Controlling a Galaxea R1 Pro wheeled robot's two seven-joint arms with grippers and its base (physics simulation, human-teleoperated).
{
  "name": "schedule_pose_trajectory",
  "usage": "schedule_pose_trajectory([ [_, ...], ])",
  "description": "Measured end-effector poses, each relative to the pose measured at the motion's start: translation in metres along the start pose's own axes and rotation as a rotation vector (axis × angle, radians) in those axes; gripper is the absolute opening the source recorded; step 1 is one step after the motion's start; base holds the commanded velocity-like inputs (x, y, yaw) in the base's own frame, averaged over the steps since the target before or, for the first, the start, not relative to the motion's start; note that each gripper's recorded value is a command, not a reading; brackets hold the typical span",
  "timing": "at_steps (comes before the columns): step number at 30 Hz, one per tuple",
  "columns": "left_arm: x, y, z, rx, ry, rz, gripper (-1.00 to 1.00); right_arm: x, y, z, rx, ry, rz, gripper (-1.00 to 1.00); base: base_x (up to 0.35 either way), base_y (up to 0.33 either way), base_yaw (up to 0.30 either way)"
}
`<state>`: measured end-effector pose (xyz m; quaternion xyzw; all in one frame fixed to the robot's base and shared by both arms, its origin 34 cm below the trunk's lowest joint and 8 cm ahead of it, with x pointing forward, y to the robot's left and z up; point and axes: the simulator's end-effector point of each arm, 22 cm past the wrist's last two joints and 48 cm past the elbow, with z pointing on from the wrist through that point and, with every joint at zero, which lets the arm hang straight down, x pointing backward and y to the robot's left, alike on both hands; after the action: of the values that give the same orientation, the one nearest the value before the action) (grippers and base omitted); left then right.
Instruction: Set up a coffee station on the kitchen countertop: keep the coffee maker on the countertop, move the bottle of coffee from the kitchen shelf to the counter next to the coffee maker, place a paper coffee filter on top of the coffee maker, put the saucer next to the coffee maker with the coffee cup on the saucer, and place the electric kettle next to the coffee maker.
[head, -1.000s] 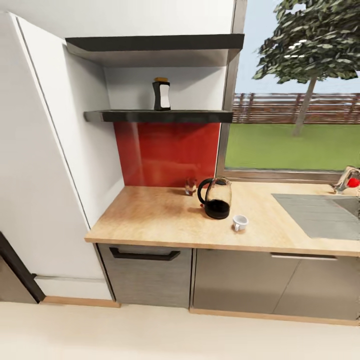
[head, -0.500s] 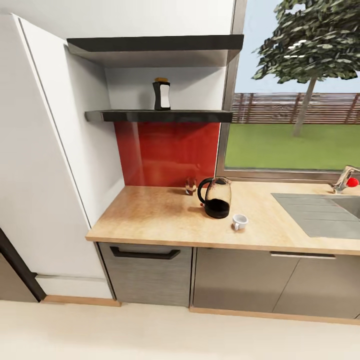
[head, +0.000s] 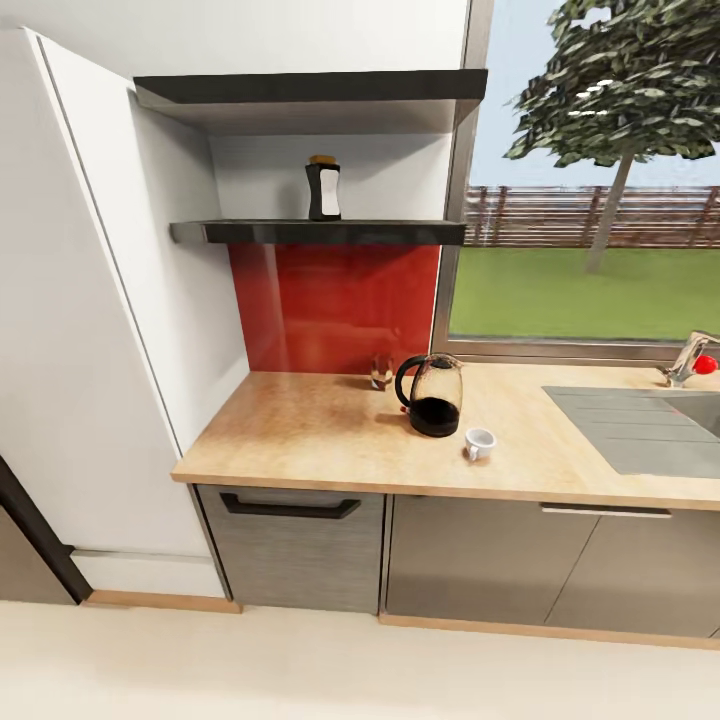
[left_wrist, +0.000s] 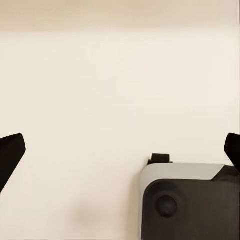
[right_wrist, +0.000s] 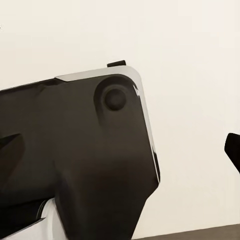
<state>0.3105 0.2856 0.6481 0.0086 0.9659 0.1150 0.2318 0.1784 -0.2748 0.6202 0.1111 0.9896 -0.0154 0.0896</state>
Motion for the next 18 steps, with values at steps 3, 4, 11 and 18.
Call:
schedule_pose_trajectory([
  [3, -0.016, -0.007, 0.002, 0.011, -0.029, 0.000, 1.00, 0.000, 0.000, 0.000, -0.001, 0.000, 0.000, 1.00, 0.000, 0.000, 0.000],
  [4, -0.023, -0.009, 0.003, 0.014, -0.042, 0.001, 1.00, 0.000, 0.000, 0.000, 0.000, 0.000, 0.000, 1.00, 0.000, 0.000, 0.000],
  [11, -0.076, -0.030, 0.006, 0.047, -0.133, 0.006, 1.00, 0.000, 0.000, 0.000, 0.001, 0.000, 0.000, 1.00, 0.000, 0.000, 0.000],
  [18, -0.443, -0.061, -0.148, 0.135, -0.969, -0.093, 1.00, 0.000, 0.000, 0.000, 0.001, 0.000, 0.000, 1.00, 0.000, 0.000, 0.000],
])
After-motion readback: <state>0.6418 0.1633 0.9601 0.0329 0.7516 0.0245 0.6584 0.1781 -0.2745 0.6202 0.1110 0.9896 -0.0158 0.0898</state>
